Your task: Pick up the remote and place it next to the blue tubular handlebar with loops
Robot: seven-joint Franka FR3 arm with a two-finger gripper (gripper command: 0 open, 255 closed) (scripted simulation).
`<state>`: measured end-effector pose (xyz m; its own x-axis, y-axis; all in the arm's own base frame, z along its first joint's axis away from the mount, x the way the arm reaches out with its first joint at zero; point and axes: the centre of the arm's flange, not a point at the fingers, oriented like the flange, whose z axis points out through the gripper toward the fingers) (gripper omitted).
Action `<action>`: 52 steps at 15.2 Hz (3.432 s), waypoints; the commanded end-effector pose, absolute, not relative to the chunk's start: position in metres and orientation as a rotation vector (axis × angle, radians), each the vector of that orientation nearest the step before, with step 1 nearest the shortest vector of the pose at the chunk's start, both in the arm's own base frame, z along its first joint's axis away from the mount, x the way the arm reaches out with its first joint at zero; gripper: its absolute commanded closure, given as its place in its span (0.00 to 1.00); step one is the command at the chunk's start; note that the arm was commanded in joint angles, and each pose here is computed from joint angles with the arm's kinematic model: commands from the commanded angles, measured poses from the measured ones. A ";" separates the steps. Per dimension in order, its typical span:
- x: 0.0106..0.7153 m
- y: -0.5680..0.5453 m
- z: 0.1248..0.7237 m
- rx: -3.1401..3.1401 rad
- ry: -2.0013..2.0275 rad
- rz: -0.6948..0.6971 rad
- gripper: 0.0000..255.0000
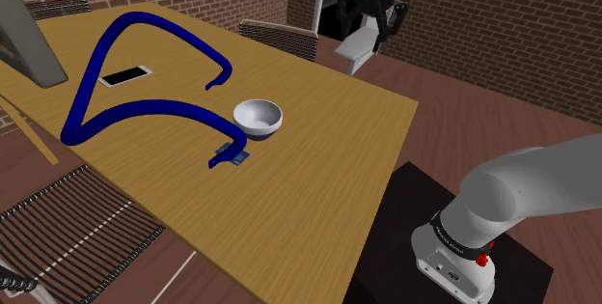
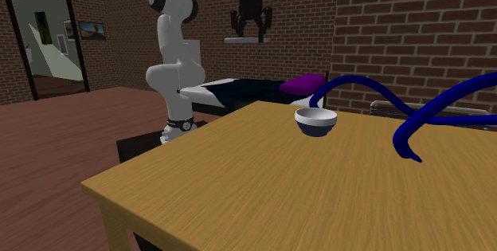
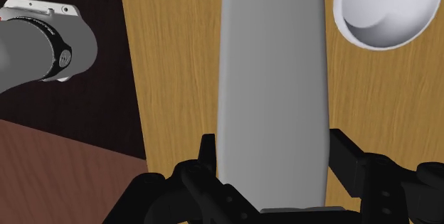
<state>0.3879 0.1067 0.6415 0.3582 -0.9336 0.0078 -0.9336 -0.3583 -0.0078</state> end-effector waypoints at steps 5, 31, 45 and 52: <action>0.379 0.182 0.644 -2.587 1.779 -0.017 1.00; 0.370 0.258 0.539 -2.587 1.779 -0.017 1.00; 0.370 0.258 0.465 -2.587 1.779 -0.017 1.00; 0.370 0.258 0.428 -2.587 1.779 -0.017 1.00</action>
<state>0.3693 0.2589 0.4338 0.3578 -0.9338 0.0077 -0.9338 -0.3578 -0.0071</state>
